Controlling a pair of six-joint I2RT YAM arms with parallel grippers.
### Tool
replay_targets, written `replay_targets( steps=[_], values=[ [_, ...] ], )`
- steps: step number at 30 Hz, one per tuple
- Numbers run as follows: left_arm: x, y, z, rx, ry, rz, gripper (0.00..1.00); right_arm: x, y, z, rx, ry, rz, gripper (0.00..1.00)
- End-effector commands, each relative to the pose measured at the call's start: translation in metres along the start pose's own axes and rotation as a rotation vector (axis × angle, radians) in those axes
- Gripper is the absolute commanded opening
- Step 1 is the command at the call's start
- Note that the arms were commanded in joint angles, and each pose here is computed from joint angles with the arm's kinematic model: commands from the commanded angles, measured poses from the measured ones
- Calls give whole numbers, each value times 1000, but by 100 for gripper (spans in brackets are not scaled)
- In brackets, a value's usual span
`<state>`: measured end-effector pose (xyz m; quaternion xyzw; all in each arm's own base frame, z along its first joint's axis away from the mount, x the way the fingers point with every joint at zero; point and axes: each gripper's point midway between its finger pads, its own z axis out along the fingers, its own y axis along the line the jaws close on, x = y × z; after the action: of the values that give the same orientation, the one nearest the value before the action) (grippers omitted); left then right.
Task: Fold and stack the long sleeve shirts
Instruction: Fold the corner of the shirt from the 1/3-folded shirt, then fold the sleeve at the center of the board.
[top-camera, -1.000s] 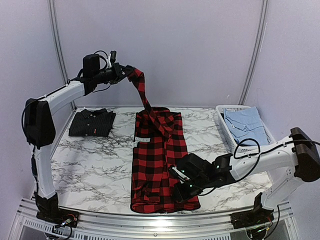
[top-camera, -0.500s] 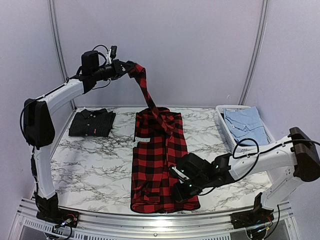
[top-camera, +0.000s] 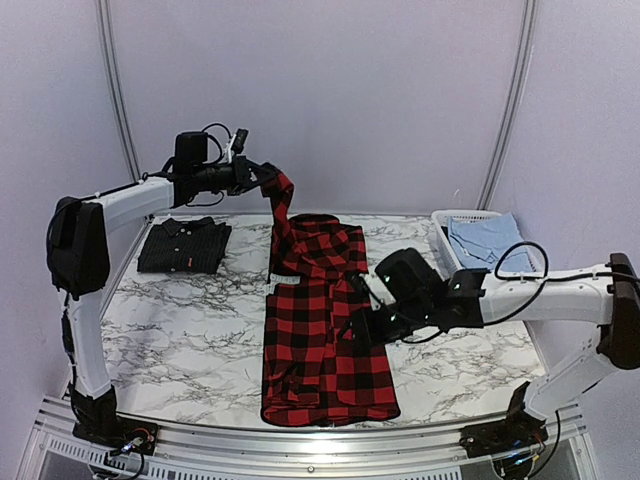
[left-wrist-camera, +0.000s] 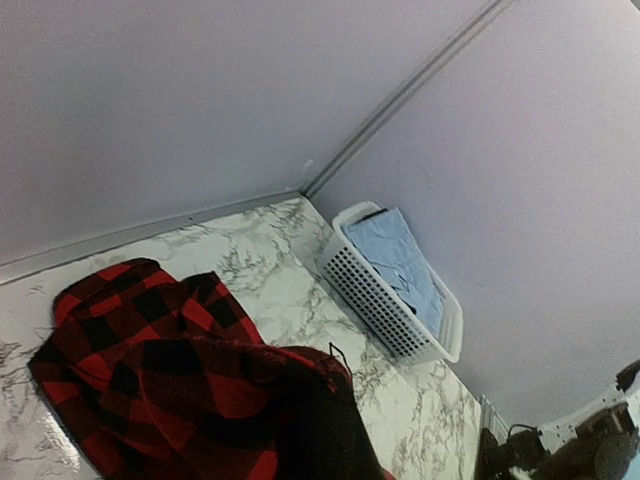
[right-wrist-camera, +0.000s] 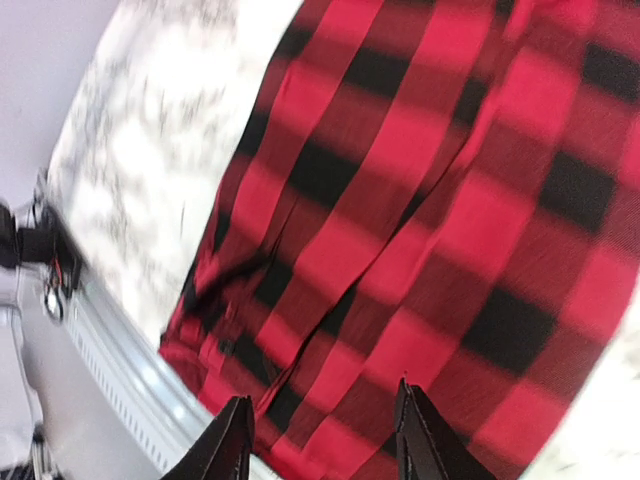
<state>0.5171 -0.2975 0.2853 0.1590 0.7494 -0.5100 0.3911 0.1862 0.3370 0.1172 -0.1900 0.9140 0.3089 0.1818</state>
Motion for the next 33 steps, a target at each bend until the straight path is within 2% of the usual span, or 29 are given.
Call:
replay_targets(
  steps=[1,7,14,18,25,27,31,33],
  values=[
    [38,-73,11,212,138,67,0,-82,-27,-35,64,-237,21,45],
    [139,-112,40,305,376,4,0,-144,-81,-59,131,-422,109,45],
    [255,-128,40,310,621,-145,1,-150,-111,-57,182,-426,134,45],
    [288,-124,37,278,700,-204,2,-141,-115,-49,171,-406,141,45],
    [308,-131,36,276,761,-225,11,-129,-118,-37,158,-364,144,44],
    [311,-135,33,279,774,-219,21,-126,-117,-36,152,-354,134,44],
    [301,-141,26,239,742,-168,55,-121,-112,-33,140,-329,102,44],
    [290,-140,24,190,700,-135,65,-119,-107,-31,131,-310,71,45]
  ],
)
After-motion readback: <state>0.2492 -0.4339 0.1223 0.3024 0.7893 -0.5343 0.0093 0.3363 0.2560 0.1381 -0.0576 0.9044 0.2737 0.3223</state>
